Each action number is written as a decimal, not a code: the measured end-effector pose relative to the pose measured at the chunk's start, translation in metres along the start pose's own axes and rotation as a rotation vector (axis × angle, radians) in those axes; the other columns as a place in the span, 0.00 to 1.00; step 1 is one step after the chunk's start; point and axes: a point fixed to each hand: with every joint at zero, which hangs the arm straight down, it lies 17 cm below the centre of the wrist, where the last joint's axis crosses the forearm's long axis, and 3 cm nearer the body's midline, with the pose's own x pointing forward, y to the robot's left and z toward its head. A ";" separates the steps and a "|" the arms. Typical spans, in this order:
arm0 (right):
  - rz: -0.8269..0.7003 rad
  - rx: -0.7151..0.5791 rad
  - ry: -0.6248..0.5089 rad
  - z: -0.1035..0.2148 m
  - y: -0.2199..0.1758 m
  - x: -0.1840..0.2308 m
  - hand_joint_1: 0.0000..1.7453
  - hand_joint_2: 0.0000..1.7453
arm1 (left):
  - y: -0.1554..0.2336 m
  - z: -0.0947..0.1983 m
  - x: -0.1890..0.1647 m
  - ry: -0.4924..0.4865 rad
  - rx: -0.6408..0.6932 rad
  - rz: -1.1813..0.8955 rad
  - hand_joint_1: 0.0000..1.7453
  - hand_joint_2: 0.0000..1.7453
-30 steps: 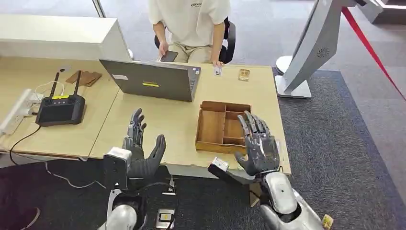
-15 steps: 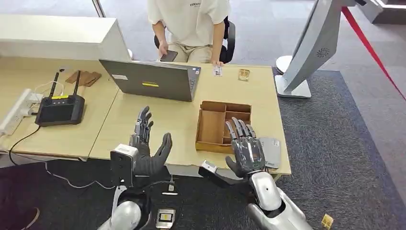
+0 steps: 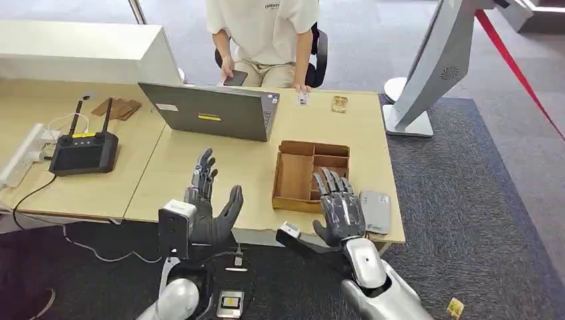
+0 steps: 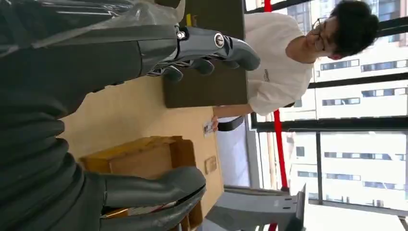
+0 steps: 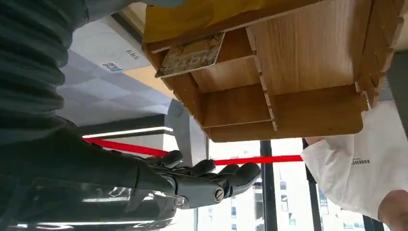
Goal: Pass the card to the sensor for recognition and then transmit it.
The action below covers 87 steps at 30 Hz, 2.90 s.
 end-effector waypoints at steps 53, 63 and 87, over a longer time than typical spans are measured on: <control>-0.011 0.052 0.181 -0.016 0.031 -0.067 0.00 1.00 | -0.022 0.011 -0.013 0.024 -0.062 -0.031 0.00 1.00; -0.027 0.043 0.209 -0.014 0.031 -0.076 0.00 1.00 | -0.022 0.014 -0.017 0.041 -0.062 -0.034 0.00 1.00; -0.035 0.039 0.157 -0.015 0.026 -0.055 0.00 1.00 | -0.023 0.010 -0.014 0.033 -0.062 -0.023 0.00 1.00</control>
